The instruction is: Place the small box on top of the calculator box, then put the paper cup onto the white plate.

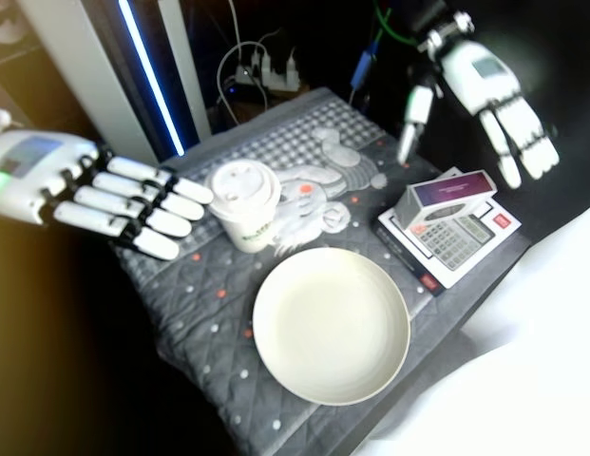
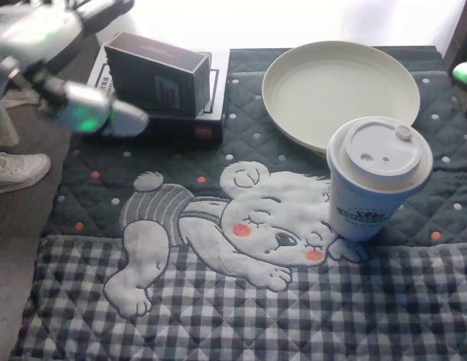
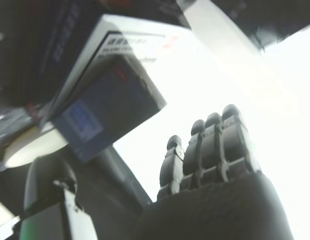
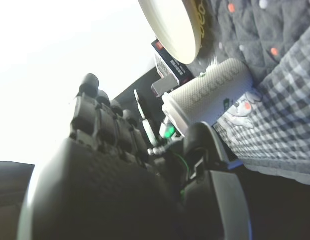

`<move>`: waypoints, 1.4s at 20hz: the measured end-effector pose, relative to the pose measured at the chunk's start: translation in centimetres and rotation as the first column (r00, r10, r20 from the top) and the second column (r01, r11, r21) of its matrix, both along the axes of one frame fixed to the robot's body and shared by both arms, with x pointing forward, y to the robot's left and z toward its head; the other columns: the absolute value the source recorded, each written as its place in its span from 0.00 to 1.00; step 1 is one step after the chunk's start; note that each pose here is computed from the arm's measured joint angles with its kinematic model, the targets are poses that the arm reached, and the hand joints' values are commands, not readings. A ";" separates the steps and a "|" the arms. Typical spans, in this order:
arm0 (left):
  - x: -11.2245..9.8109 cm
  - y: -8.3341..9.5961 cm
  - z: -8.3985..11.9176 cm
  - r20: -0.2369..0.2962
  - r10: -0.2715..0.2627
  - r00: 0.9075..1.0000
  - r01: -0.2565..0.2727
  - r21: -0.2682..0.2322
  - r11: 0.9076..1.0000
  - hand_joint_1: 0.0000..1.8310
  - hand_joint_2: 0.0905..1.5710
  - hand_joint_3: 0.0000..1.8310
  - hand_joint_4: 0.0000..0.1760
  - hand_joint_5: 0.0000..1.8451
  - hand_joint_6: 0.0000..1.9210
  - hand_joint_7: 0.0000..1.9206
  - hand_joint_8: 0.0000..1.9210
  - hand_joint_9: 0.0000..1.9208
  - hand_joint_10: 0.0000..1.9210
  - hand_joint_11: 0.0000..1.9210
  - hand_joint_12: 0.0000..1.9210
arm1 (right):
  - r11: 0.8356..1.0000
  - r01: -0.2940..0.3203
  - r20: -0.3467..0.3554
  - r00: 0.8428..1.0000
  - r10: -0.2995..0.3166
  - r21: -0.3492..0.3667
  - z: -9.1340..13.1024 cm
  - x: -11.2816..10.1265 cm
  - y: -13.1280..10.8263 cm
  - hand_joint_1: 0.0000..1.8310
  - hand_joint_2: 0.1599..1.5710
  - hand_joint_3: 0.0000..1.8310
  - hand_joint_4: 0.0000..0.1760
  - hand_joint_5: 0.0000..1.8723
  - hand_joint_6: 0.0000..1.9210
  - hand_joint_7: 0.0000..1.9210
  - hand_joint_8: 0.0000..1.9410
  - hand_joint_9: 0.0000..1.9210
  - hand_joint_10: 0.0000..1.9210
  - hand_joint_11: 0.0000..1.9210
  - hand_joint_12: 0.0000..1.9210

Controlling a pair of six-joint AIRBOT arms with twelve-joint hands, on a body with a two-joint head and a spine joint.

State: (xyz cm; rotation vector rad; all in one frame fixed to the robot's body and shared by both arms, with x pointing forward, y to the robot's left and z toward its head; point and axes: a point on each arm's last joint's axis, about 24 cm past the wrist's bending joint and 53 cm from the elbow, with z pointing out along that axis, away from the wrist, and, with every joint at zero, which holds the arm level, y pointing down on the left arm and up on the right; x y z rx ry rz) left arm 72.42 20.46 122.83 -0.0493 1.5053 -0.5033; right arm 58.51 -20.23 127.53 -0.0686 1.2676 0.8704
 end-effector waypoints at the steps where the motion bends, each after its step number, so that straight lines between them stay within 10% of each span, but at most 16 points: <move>1: -1.3 0.8 -0.6 -0.003 -0.012 1.000 0.012 -0.018 1.000 0.32 0.54 0.01 1.00 0.00 0.00 0.00 0.00 0.00 0.00 0.00 0.00 | 1.000 0.001 0.007 1.000 -0.001 -0.001 0.3 -0.1 -0.2 0.40 0.79 0.00 0.00 0.00 0.00 0.00 0.00 0.00 0.00 0.00 0.00; 7: -7.6 0.5 -0.1 0.113 -0.075 0.991 0.072 0.029 0.997 0.34 0.64 0.01 0.90 0.00 0.00 0.00 0.00 0.00 0.00 0.03 0.01 | 1.000 -0.029 0.020 0.999 0.029 0.001 0.9 -0.6 0.1 0.40 0.77 0.00 0.00 0.00 0.00 0.00 0.00 0.00 0.00 0.03 0.01; 8: -8.2 0.3 -0.6 0.112 -0.080 0.990 0.077 0.031 0.997 0.35 0.67 0.01 0.75 0.01 0.00 0.00 0.00 0.01 0.00 0.01 0.08 | 1.000 -0.031 0.023 0.999 0.031 -0.002 0.9 -0.6 0.1 0.41 0.77 0.00 0.00 0.00 0.00 0.00 0.00 0.00 0.05 0.00 0.34; 13: -8.7 0.8 -1.1 0.109 -0.062 0.992 0.060 0.020 0.998 0.39 0.68 0.00 0.60 0.00 0.00 0.00 0.00 0.00 0.00 0.00 0.00 | 0.997 -0.077 0.011 0.997 0.077 0.003 0.6 -0.4 0.4 0.52 0.72 0.00 0.00 0.00 0.00 0.00 0.00 0.00 0.00 0.00 0.88; 17: -8.8 0.9 -1.2 0.107 -0.061 0.992 0.058 0.024 0.998 0.37 0.67 0.00 0.67 0.00 0.00 0.00 0.00 0.00 0.00 0.00 0.00 | 0.993 -0.122 -0.038 0.992 0.121 -0.004 -0.9 -0.4 1.5 0.45 0.66 0.00 0.00 0.00 0.00 0.01 0.00 0.06 0.05 0.00 0.96; 18: -8.8 0.9 -1.2 0.108 -0.061 0.992 0.059 0.023 0.998 0.37 0.66 0.00 0.72 0.00 0.00 0.00 0.00 0.00 0.00 0.00 0.00 | 0.989 -0.147 -0.035 0.989 0.146 -0.014 -0.9 -0.8 2.0 0.47 0.66 0.00 0.04 0.00 0.00 0.01 0.01 0.01 0.19 0.00 0.99; 22: -8.5 1.1 -1.5 0.103 -0.050 0.993 0.048 0.017 0.999 0.40 0.68 0.00 0.88 0.00 0.00 0.00 0.00 0.00 0.00 0.00 0.00 | 0.984 -0.177 0.008 0.984 0.177 -0.011 0.2 -0.9 2.9 0.50 0.64 0.00 0.00 0.00 0.00 0.00 0.00 0.00 0.00 0.00 1.00; 25: -8.8 1.6 -2.2 0.087 -0.043 0.995 0.041 0.028 0.999 0.42 0.67 0.00 0.70 0.00 0.00 0.00 0.00 0.00 0.00 0.00 0.00 | 0.979 -0.201 0.105 0.974 0.199 0.012 3.6 -0.4 4.0 0.42 0.60 0.00 0.51 0.00 0.00 0.00 0.00 0.00 0.00 0.00 1.00; 26: -9.0 1.8 -2.5 0.079 -0.041 0.996 0.039 0.023 0.999 0.42 0.67 0.00 0.70 0.00 0.00 0.00 0.00 0.00 0.00 0.00 0.00 | 0.977 -0.212 0.115 0.971 0.210 0.009 3.9 -0.6 4.4 0.40 0.59 0.00 0.52 0.00 0.00 0.00 0.00 0.00 0.00 0.00 1.00; 27: -8.9 2.1 -2.6 0.071 -0.029 0.997 0.028 0.014 1.000 0.42 0.67 0.00 0.73 0.00 0.00 0.00 0.00 0.00 0.00 0.00 0.00 | 0.974 -0.227 0.106 0.968 0.226 -0.006 3.4 -0.7 5.0 0.40 0.61 0.00 0.31 0.00 0.00 0.00 0.00 0.00 0.00 0.00 1.00; 28: -8.8 2.3 -2.5 0.074 -0.018 0.997 0.018 0.007 1.000 0.42 0.68 0.00 0.81 0.00 0.00 0.00 0.00 0.00 0.00 0.00 0.00 | 0.971 -0.236 0.078 0.968 0.237 -0.024 2.5 -0.6 5.6 0.42 0.60 0.00 0.50 0.00 0.00 0.00 0.00 0.00 0.00 0.00 1.00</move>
